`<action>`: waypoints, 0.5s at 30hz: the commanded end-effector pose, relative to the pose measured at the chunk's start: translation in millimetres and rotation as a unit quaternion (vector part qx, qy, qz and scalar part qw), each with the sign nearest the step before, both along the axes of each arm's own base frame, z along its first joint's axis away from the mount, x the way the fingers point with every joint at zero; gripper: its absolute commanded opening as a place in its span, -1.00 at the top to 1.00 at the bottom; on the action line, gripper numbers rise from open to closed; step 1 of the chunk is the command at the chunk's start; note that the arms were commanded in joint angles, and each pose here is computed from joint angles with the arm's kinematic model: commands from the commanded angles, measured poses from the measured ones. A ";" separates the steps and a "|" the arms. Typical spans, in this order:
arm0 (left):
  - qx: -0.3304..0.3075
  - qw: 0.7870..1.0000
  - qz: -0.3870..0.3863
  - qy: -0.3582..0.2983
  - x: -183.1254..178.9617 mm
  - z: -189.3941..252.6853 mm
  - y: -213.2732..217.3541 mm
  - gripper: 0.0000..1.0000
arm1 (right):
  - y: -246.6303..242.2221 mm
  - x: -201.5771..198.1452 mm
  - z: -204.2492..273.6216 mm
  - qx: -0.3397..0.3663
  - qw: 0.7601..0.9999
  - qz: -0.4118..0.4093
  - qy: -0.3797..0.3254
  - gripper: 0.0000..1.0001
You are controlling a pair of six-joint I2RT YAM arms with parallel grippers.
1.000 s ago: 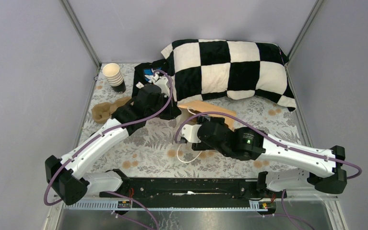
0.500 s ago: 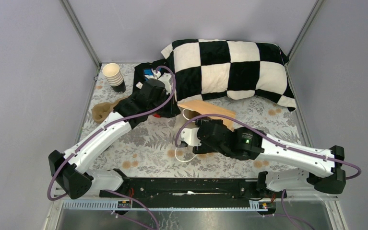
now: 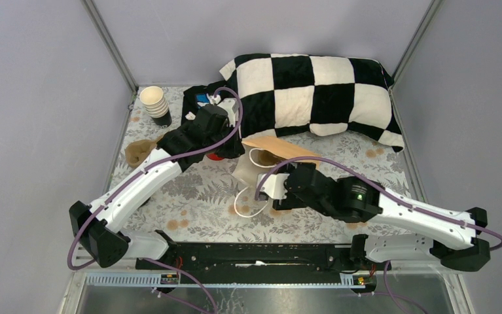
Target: Pack the takeout coffee
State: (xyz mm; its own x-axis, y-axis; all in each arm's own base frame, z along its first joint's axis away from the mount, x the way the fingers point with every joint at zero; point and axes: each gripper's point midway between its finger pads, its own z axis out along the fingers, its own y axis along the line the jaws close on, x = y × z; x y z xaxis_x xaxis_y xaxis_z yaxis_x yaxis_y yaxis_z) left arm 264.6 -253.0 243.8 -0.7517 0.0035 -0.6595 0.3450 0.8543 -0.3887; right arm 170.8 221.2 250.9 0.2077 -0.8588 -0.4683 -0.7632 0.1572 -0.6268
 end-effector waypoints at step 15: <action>-0.024 0.999 0.018 0.008 8.4 33.3 -10.5 0.90 | 22.1 5.2 -21.7 -0.051 0.996 0.072 -0.023 0.30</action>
State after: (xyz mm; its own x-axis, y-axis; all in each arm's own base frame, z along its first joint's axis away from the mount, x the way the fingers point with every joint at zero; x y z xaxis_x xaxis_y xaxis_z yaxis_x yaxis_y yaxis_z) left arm 272.0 -258.2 261.8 -0.7691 -0.0191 -0.6389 0.3095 0.8634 -0.3984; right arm 168.0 226.6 220.1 0.2921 -0.8812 -0.3717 -0.7762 0.0086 -0.6304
